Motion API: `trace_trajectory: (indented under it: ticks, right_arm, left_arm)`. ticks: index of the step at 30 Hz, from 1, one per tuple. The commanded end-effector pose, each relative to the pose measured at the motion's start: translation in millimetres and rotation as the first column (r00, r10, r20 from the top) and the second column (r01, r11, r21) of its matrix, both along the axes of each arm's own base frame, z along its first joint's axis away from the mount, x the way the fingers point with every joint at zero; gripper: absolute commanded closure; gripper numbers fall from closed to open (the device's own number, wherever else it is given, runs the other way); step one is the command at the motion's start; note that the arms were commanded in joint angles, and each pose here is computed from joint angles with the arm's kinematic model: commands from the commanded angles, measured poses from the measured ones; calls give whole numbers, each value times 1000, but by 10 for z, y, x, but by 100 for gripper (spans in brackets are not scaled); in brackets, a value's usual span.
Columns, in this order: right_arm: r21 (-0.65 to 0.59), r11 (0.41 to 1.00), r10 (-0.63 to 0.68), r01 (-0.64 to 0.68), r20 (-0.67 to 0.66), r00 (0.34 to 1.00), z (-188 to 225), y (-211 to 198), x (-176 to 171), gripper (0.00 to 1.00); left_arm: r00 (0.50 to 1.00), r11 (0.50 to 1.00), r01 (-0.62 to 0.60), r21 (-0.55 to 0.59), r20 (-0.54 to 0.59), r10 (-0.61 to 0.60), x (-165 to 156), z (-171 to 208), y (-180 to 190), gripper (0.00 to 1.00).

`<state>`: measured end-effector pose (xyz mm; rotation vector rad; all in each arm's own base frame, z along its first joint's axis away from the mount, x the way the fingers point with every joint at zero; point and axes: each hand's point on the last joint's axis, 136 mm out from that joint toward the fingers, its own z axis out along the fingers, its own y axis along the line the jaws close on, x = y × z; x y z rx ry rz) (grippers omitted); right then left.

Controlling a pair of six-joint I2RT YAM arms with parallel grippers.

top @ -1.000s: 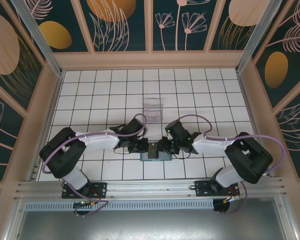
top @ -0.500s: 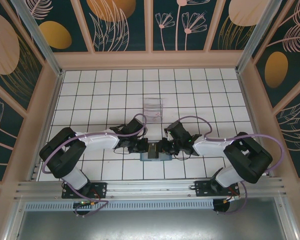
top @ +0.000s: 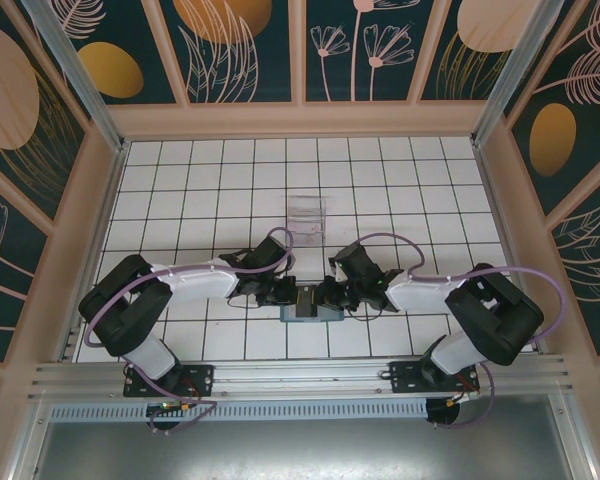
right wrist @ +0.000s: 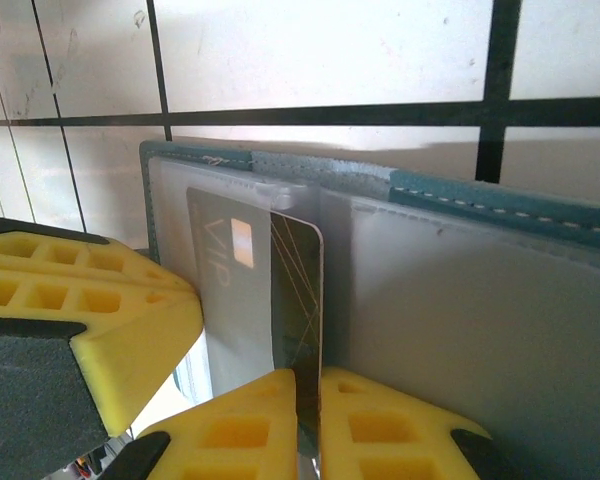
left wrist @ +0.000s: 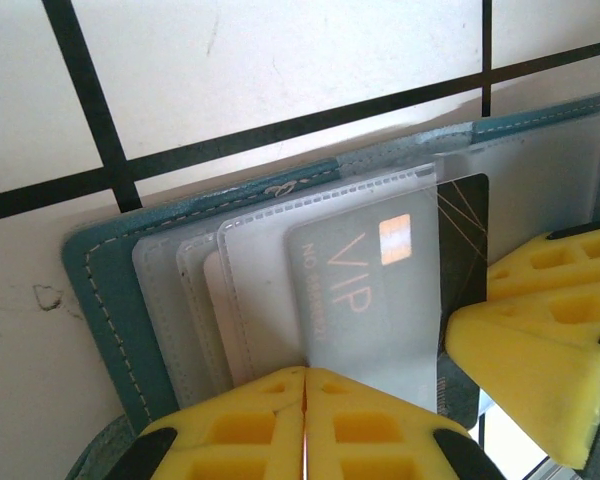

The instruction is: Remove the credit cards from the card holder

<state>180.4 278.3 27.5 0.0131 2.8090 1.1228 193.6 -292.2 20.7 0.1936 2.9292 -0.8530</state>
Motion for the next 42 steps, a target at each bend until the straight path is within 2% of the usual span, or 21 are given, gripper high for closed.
trace_trajectory:
  ticks: [1, 19, 34, 42]
  right_arm:
    - [-23, 1000, -12, 13, 12, 1000, -24, -108, -5, 89]
    - [-43, 998, -42, 44, 55, 998, 147, -299, -9, 91]
    - [-26, 998, -52, 56, 127, 991, 511, -317, 87, 96]
    - [-30, 998, -40, 47, 205, 978, 818, -306, 193, 97]
  left_arm:
    - [999, 995, 5, 97, -42, 0, -118, -204, 181, 91]
    - [999, 995, 10, 95, -31, -7, -104, -145, 178, 91]
    - [1000, 996, 12, 85, -20, -10, -77, -92, 151, 91]
    - [1000, 997, 11, 74, 1, -11, -40, 29, 124, 87]
